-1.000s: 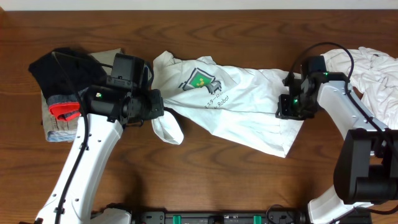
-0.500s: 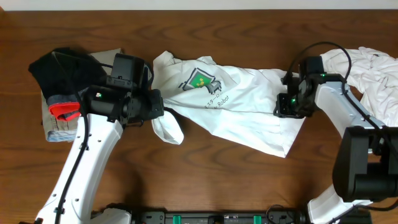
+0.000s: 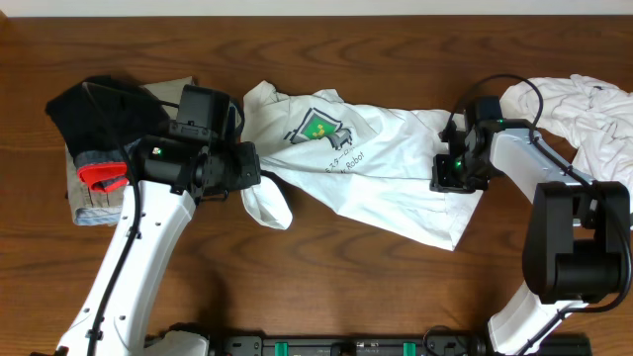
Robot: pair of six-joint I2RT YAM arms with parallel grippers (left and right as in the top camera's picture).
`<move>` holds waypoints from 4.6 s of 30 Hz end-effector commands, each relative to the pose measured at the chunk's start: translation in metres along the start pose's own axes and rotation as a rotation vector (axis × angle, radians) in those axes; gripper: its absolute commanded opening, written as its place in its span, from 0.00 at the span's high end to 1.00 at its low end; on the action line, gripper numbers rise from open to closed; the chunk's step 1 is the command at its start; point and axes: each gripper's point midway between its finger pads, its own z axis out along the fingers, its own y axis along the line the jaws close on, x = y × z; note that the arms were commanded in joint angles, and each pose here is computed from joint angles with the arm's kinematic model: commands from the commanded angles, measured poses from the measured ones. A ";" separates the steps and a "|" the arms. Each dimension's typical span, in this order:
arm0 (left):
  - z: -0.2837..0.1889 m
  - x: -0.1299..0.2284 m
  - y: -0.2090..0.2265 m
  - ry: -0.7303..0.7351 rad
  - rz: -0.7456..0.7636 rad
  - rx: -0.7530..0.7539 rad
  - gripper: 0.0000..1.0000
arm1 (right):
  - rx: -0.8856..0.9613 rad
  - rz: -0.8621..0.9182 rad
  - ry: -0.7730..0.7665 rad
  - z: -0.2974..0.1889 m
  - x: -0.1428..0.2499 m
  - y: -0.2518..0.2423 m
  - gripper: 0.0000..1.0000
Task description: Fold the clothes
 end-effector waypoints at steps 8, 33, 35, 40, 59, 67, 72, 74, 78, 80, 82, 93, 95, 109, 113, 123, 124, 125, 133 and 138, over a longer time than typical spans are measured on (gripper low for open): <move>-0.002 -0.004 0.002 -0.013 0.019 -0.011 0.94 | -0.005 -0.012 -0.010 -0.001 -0.003 0.009 0.99; -0.166 -0.104 -0.014 -0.620 0.267 -0.135 0.94 | 0.189 -0.059 -0.928 -0.383 -0.044 0.029 0.99; -0.173 -0.105 -0.015 -0.641 0.268 -0.129 0.94 | 0.188 -0.062 -0.956 -0.395 -0.040 0.031 0.99; -0.187 -0.100 -0.021 -0.671 0.340 -0.114 0.94 | 0.240 -0.040 -1.024 -0.421 -0.031 0.027 0.99; -0.208 -0.113 -0.041 -0.759 0.390 -0.043 0.94 | 0.346 0.066 -0.962 -0.424 -0.052 -0.009 0.99; -0.070 -0.188 -0.033 -0.567 0.418 -0.122 0.94 | 0.346 0.047 -0.687 -0.297 -0.147 -0.046 0.99; -0.028 -0.273 -0.024 -0.750 0.393 -0.125 0.94 | 0.336 0.071 -0.731 -0.248 -0.213 -0.064 0.99; -0.057 -0.309 -0.037 -0.904 0.398 -0.091 0.94 | 0.321 0.105 -0.853 -0.279 -0.236 -0.062 0.99; -0.152 -0.341 -0.065 -1.142 0.410 -0.059 0.94 | 0.312 0.148 -1.077 -0.377 -0.241 -0.053 0.99; -0.201 -0.344 -0.075 -1.225 0.412 -0.047 0.94 | 0.320 0.164 -1.178 -0.431 -0.229 -0.050 0.99; -0.235 -0.341 -0.081 -1.270 0.436 -0.059 0.94 | 0.332 0.175 -1.253 -0.473 -0.212 -0.049 0.99; -0.138 -0.220 -0.048 -0.553 0.401 -0.085 0.94 | 0.366 0.243 -0.795 -0.396 -0.137 -0.067 0.99; -0.114 -0.186 -0.046 -0.386 0.400 -0.055 0.94 | 0.370 0.256 -0.650 -0.364 -0.121 -0.073 0.99; -0.025 -0.042 -0.007 0.291 0.325 -0.062 0.77 | 0.466 0.288 0.047 -0.186 -0.033 -0.118 0.99; -0.012 -0.026 0.001 0.358 0.254 -0.080 0.73 | 0.460 0.289 0.140 -0.167 -0.013 -0.119 0.99; 0.007 -0.001 0.003 0.452 0.192 -0.066 0.71 | 0.437 0.290 0.189 -0.155 -0.003 -0.116 0.99; 0.007 0.000 -0.001 0.455 0.188 -0.046 0.70 | 0.436 0.290 0.187 -0.155 -0.003 -0.116 0.99; 0.007 0.001 -0.005 0.459 0.183 -0.024 0.65 | 0.433 0.290 0.186 -0.154 -0.003 -0.115 0.99; 0.030 0.011 -0.018 0.469 0.209 0.006 0.35 | 0.421 0.291 0.166 -0.153 -0.008 -0.115 0.99; 0.065 0.032 -0.016 0.490 0.122 -0.024 0.34 | 0.407 0.292 0.165 -0.152 -0.009 -0.112 0.99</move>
